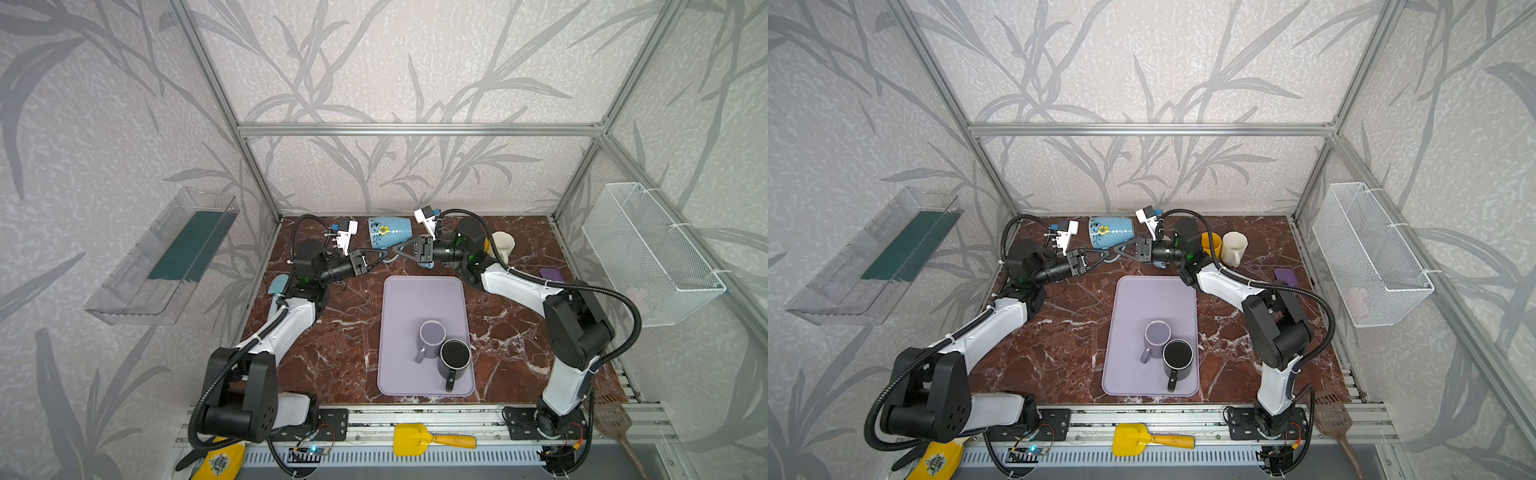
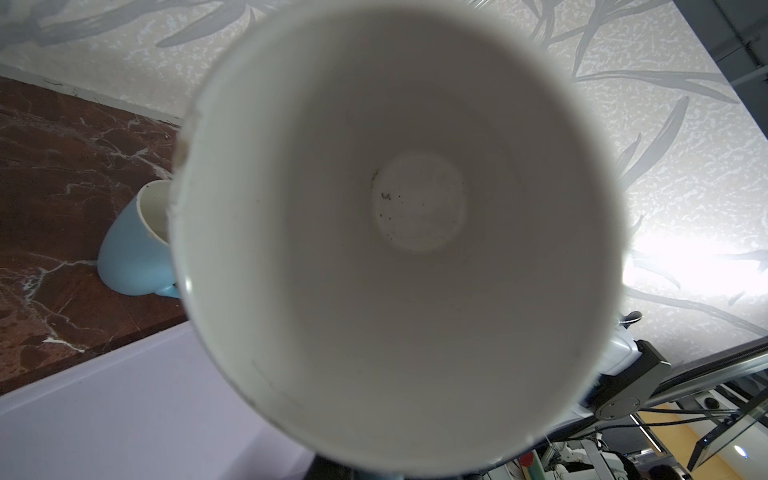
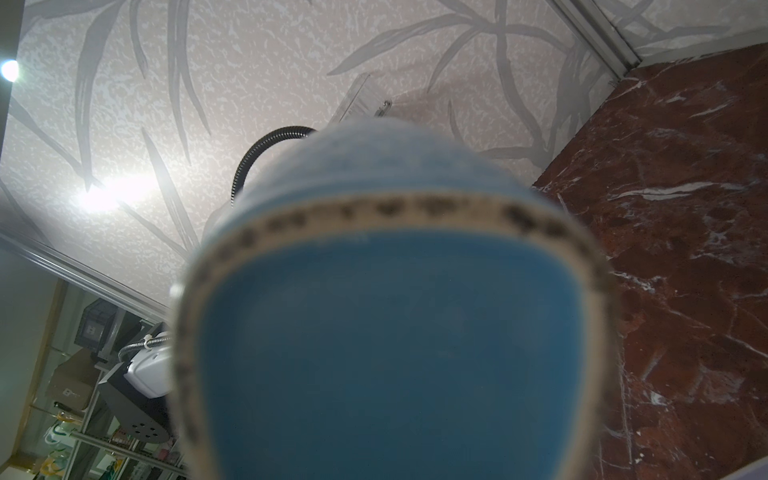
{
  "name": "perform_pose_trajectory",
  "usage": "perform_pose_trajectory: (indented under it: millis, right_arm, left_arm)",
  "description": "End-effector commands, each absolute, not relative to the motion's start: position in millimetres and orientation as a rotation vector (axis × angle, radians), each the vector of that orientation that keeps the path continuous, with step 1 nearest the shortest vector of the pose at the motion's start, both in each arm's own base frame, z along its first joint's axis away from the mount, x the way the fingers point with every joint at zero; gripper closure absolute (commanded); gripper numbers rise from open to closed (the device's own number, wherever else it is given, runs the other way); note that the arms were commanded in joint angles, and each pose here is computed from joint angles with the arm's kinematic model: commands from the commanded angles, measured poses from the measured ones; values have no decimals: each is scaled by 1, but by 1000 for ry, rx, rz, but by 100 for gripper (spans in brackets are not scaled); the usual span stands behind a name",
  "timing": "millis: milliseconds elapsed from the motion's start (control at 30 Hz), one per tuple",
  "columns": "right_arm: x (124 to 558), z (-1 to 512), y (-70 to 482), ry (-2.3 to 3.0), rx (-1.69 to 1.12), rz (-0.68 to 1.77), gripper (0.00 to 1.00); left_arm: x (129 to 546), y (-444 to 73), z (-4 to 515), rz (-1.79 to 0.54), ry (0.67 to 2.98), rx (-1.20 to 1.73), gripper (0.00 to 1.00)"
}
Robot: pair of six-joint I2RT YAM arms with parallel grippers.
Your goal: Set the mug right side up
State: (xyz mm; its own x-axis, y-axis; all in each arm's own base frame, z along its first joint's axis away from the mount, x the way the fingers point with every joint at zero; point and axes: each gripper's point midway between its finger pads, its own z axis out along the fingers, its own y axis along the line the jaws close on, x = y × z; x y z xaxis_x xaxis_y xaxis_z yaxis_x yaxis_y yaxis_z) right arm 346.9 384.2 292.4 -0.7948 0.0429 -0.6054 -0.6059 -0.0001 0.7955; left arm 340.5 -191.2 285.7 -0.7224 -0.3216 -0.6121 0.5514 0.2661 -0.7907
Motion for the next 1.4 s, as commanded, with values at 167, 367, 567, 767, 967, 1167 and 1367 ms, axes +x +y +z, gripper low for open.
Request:
perform_pose_trajectory:
  millis: [167, 367, 567, 767, 967, 1167, 1367]
  right_arm:
    - [341, 307, 383, 1732, -675, 1799, 71]
    - [343, 303, 383, 1741, -665, 1798, 65]
    - [348, 297, 378, 1758, -637, 1786, 63]
    - [353, 286, 375, 1791, -604, 1776, 62]
    - [357, 279, 376, 1811, -589, 1772, 62]
    - [360, 273, 373, 1829, -567, 1761, 62]
    - [366, 263, 368, 1883, -531, 1701, 62]
  left_arm:
    - [331, -189, 311, -1513, 1754, 252, 100]
    - [330, -188, 312, -1507, 1753, 249, 100]
    - [331, -187, 313, -1490, 1755, 243, 100]
    - [334, -183, 310, -1428, 1783, 220, 100]
    - [332, -182, 310, -1404, 1792, 219, 100]
    - [336, -179, 302, -1350, 1843, 195, 100]
    - [337, -176, 294, -1244, 1913, 179, 100]
